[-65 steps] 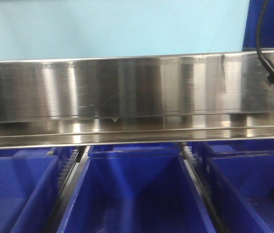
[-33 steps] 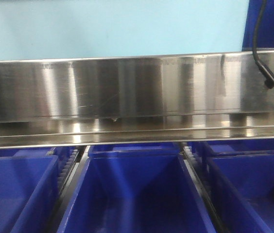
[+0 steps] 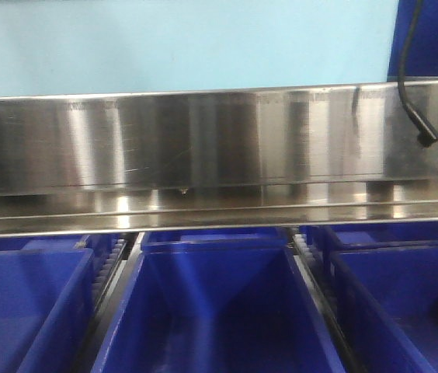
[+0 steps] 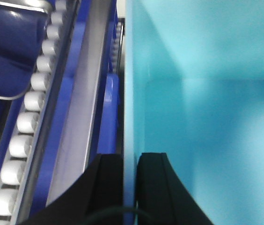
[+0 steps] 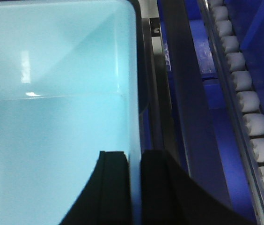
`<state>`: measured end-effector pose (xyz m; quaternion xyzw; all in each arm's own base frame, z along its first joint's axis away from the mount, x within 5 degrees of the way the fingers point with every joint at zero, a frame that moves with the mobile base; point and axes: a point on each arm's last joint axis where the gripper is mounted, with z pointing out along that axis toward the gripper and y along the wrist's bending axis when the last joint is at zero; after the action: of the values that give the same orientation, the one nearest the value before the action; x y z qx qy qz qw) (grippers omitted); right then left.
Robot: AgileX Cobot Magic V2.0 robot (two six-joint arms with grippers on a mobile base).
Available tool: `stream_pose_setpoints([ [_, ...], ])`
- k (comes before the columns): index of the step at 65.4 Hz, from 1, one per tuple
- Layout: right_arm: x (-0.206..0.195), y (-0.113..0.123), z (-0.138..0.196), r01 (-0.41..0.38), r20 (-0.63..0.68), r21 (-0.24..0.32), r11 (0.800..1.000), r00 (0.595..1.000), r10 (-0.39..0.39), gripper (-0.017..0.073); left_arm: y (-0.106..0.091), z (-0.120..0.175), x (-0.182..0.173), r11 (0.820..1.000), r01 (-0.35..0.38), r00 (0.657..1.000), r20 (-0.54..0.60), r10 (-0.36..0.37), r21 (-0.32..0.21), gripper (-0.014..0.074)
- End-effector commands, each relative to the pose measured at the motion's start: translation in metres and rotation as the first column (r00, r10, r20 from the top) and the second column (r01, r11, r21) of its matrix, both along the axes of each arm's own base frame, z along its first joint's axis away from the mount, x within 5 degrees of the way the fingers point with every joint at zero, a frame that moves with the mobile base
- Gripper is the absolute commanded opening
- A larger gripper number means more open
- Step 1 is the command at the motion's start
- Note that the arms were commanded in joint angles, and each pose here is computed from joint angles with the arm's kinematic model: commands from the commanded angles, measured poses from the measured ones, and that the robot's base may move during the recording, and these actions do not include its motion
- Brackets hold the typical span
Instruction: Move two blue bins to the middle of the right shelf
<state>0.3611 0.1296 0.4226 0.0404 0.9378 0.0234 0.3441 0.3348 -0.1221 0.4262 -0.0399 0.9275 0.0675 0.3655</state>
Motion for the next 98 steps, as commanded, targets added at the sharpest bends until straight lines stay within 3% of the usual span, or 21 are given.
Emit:
stream_pose_setpoints([
  [1,-0.002,0.008,0.005,-0.028,0.021,0.05,0.998,0.999,0.027,-0.0162,-0.008,-0.007,0.002,0.999,0.034,0.999,0.001,-0.034,-0.024,-0.0111],
  [46,0.002,0.011,-0.027,-0.01,-0.056,0.04,0.999,0.998,0.012,-0.0162,-0.008,-0.054,0.001,1.0,0.008,0.99,-0.141,-0.005,0.023,-0.0111],
  [66,0.008,0.013,-0.046,-0.008,-0.113,0.02,1.0,0.994,0.01,-0.0162,-0.007,-0.054,0.002,1.0,0.008,0.99,-0.14,-0.004,0.027,-0.0111],
  [98,0.009,0.014,-0.048,-0.008,-0.115,0.019,1.0,0.993,0.01,-0.0162,-0.007,-0.054,0.002,0.999,0.007,0.99,-0.138,-0.002,0.034,-0.0111],
])
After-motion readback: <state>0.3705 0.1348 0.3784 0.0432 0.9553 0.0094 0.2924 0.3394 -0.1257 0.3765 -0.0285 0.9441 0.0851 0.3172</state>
